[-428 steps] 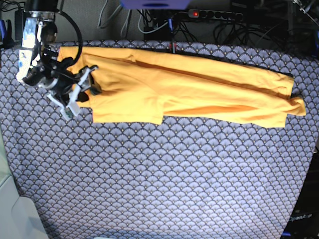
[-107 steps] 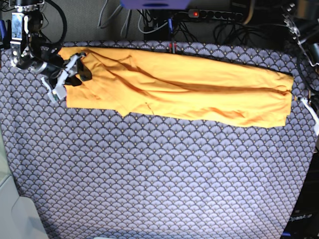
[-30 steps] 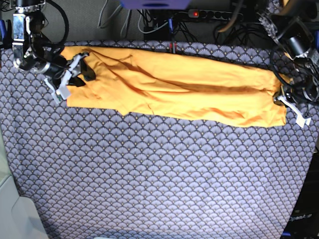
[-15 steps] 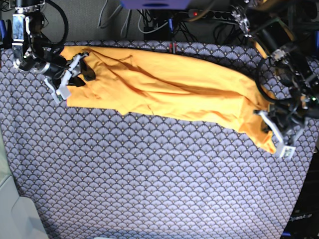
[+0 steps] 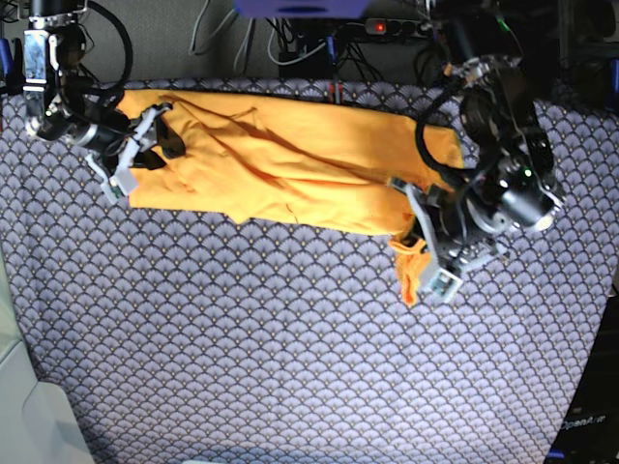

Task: Fold the T-shirt properly
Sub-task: 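Lift the strip end with the left gripper and fold it toward the right gripper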

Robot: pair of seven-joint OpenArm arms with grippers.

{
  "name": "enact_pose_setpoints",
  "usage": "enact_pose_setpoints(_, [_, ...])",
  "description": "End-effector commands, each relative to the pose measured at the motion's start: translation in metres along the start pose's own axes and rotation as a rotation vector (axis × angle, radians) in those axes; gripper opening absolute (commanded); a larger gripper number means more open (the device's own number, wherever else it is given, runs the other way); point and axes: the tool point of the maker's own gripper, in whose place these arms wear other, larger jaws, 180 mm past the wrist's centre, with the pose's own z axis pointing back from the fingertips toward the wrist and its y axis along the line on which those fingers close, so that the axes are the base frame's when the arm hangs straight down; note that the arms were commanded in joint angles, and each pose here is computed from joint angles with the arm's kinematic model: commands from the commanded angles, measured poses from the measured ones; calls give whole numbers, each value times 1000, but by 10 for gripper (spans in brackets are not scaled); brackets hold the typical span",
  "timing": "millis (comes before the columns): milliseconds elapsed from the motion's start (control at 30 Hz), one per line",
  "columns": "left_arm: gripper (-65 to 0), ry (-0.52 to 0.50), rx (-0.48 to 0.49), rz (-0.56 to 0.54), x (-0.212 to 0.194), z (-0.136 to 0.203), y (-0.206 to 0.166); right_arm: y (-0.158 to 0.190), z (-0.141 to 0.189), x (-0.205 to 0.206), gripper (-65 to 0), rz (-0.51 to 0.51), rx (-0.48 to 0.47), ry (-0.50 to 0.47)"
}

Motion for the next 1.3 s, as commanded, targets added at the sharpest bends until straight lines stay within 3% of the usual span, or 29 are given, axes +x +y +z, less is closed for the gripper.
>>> enact_pose_setpoints(0, [-650,-30,-3,-17,8,3,-3,-6,4,1,-376,21,-18,14])
enact_pose_setpoints(233, [-650,10,-62,-12,-9,-3,-28,-6,4,1,-376,21,-18,14])
enact_pose_setpoints(333, [-650,-9,-36,138,-2,0,-28,-5,4,1,-376,23,-17,14])
enact_pose_setpoints(567, [-650,-36,-8,657,11,-5,-32,-5,4,1,-376,23,-17,14])
enact_pose_setpoints(633, [-650,-32,-28,722,18,-9,-43,-5,4,1,-376,23,-17,14])
enact_pose_setpoints(833, [-650,28,-82,796,17,-20,-73,-5,4,1,-376,23,-17,14])
enact_pose_setpoints(1033, [-650,115,-144,756,3,-32,-106,-5,4,1,-376,23,-17,14])
enact_pose_setpoints(1267, [-650,128,-156,742,0,-30,-116,-5,4,1,-376,23,-17,14])
